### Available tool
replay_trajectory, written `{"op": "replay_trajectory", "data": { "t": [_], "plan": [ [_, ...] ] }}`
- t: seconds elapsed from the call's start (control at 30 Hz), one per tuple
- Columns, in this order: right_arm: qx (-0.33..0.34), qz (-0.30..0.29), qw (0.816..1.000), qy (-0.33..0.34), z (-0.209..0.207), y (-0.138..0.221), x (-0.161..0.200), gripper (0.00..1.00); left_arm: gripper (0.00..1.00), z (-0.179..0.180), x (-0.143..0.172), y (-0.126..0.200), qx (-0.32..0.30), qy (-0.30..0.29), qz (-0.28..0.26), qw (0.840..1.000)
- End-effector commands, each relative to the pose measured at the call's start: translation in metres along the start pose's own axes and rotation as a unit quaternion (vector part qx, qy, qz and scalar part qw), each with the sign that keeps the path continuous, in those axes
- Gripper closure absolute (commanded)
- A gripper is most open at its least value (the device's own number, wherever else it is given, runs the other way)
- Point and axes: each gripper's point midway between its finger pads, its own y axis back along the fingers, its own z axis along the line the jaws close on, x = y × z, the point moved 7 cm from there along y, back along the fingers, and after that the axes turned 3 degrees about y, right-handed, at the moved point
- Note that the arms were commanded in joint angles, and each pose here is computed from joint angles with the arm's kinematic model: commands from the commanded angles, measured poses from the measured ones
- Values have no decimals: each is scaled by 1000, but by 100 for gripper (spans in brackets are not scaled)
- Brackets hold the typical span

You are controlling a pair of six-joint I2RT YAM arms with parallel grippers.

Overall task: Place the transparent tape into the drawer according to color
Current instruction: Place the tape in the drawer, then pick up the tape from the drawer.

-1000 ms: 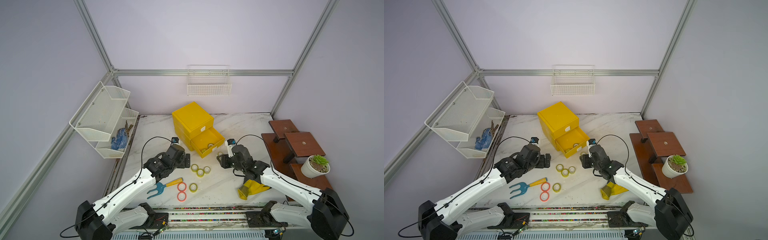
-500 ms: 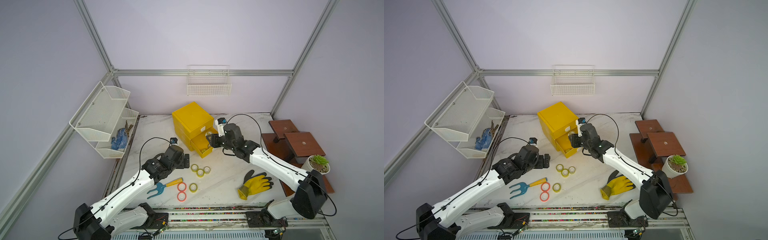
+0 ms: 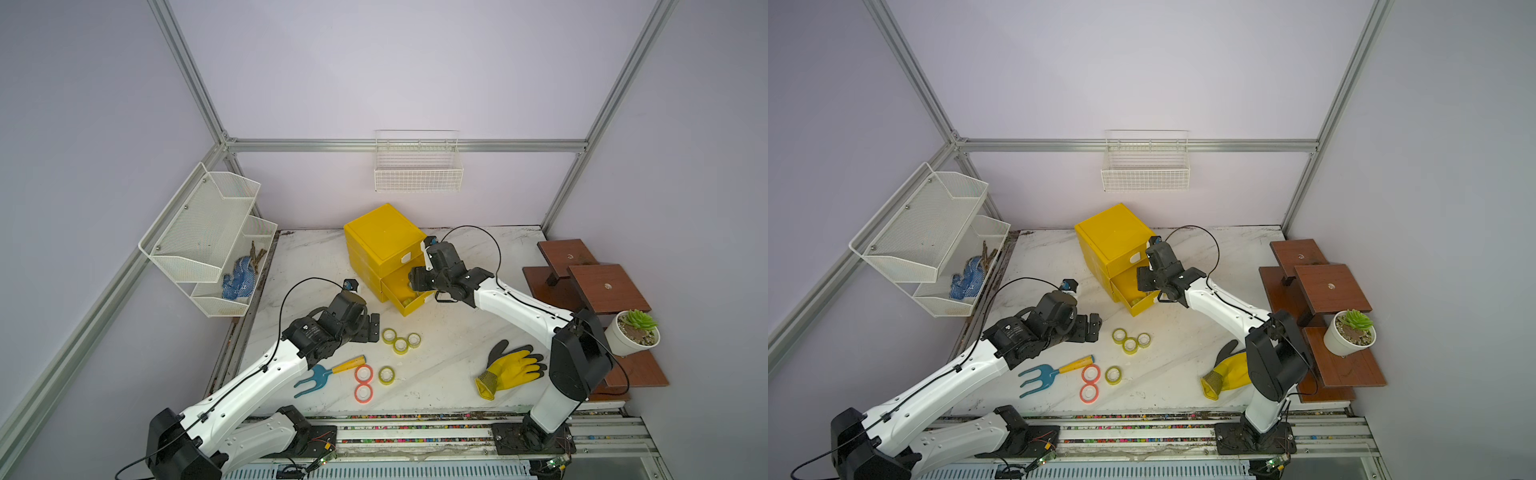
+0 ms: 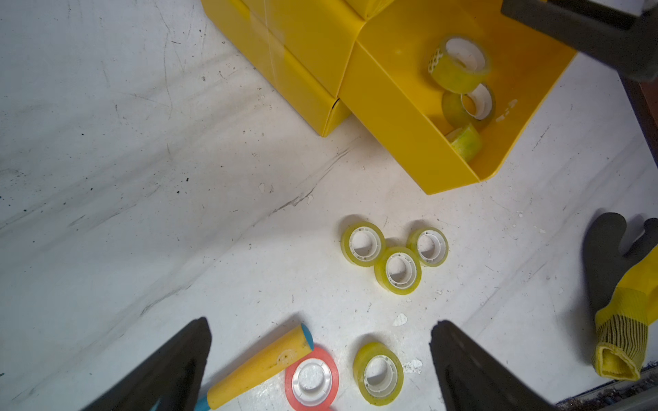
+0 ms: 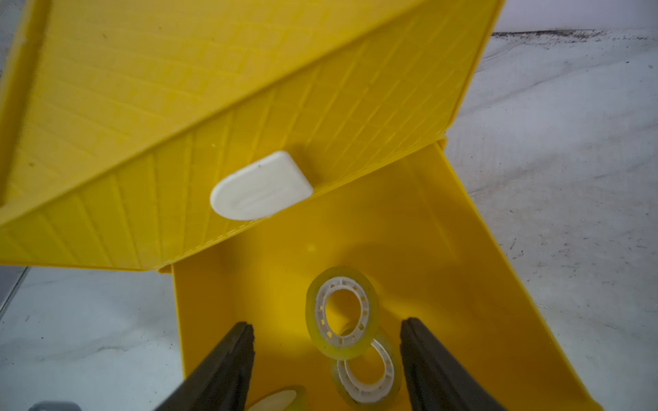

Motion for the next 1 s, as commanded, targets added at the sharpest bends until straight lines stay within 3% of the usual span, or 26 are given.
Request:
{"op": "replay_trajectory", "data": {
  "t": [0.0, 0.2, 0.4, 0.67, 0.97],
  "plan": [
    [5, -22, 1000, -1, -1, 6, -12, 21, 0, -3, -2, 2, 13, -13, 7, 1000],
    [-7, -44, 999, -14, -1, 26, -18, 17, 0, -9, 2, 2, 40, -28, 29, 998],
    [-12, -63, 998, -30, -9, 55, -1, 17, 0, -22, 21, -5, 62, -67, 96, 991],
    [9, -76, 996, -47, -27, 73, 28, 16, 6, -60, 64, -37, 80, -138, 206, 966],
    [16, -78, 996, -45, -32, 79, 30, 16, 15, -82, 93, -67, 55, -197, 251, 946]
  ]
}}
